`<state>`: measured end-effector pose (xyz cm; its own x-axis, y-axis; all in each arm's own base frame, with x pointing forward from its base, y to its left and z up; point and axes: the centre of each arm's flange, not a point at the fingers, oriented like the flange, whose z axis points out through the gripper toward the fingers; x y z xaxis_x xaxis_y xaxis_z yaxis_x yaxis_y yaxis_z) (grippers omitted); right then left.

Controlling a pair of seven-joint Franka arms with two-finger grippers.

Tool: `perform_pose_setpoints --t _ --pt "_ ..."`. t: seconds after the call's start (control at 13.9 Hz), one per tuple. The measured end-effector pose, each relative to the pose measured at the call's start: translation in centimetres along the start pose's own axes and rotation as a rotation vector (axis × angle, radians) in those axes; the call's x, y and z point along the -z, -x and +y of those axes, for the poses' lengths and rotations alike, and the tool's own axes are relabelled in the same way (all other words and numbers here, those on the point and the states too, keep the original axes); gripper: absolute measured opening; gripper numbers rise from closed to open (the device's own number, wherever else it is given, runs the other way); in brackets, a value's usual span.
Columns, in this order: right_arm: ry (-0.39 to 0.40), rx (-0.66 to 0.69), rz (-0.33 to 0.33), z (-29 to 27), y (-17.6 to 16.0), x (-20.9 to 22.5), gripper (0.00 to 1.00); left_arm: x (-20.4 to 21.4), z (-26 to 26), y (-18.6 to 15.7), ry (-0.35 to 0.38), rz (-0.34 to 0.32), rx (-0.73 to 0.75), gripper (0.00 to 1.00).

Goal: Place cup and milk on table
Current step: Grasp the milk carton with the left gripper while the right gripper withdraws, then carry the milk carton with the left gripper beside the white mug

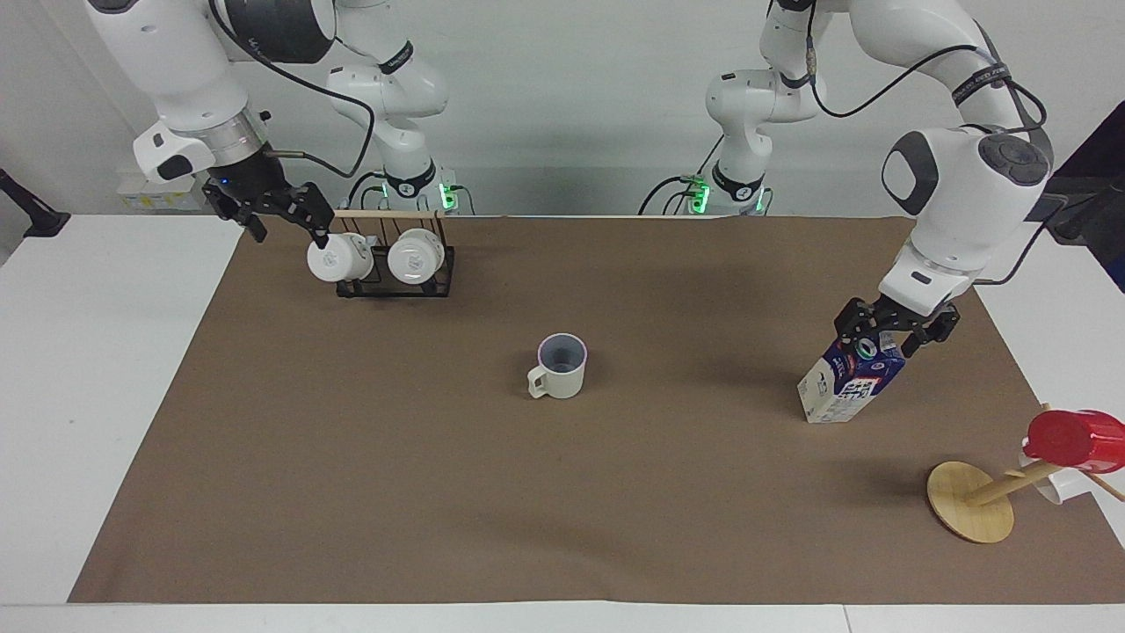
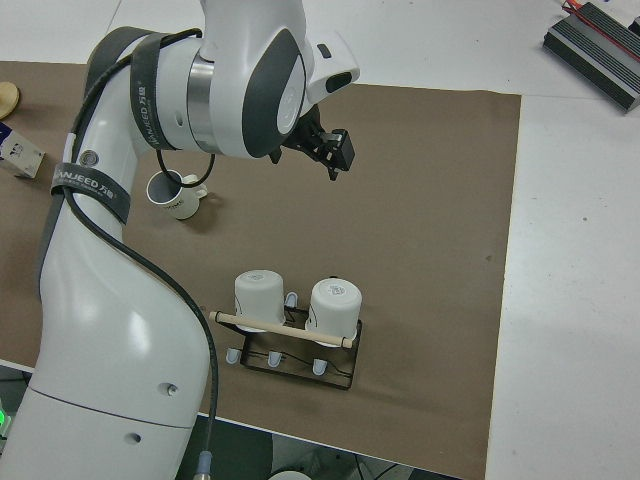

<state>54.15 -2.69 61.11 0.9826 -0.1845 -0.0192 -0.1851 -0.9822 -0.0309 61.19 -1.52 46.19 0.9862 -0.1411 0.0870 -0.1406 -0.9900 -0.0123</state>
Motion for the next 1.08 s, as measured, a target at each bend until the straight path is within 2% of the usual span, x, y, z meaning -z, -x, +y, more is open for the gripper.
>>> perform_pose_setpoints --t 0.29,0.36,0.5,0.58,0.65,0.86,1.08 --pt "0.056 0.028 0.074 -0.6 0.4 3.3 1.00 -0.6 0.0 -0.1 0.000 -0.002 0.001 0.96" --pt "0.061 0.042 0.094 -0.5 0.7 4.7 1.00 -0.5 -0.1 -0.1 0.000 -0.001 0.001 0.87" --pt "0.062 0.068 0.105 0.1 1.7 6.9 1.00 -0.3 0.0 -0.1 0.000 0.003 0.000 0.58" --pt "0.063 0.076 0.102 0.5 2.2 7.9 1.00 -0.1 0.1 -0.1 -0.001 0.007 -0.001 0.49" --pt "0.063 0.086 0.098 0.9 2.6 8.5 1.00 0.3 0.2 -0.1 -0.001 0.014 -0.004 0.46" --pt "0.057 0.096 0.093 1.9 3.3 9.4 1.00 1.8 0.9 0.1 -0.001 0.034 -0.015 0.46" --pt "0.050 0.096 0.052 2.0 3.4 8.2 1.00 3.0 4.3 0.2 0.006 0.039 -0.031 0.42"
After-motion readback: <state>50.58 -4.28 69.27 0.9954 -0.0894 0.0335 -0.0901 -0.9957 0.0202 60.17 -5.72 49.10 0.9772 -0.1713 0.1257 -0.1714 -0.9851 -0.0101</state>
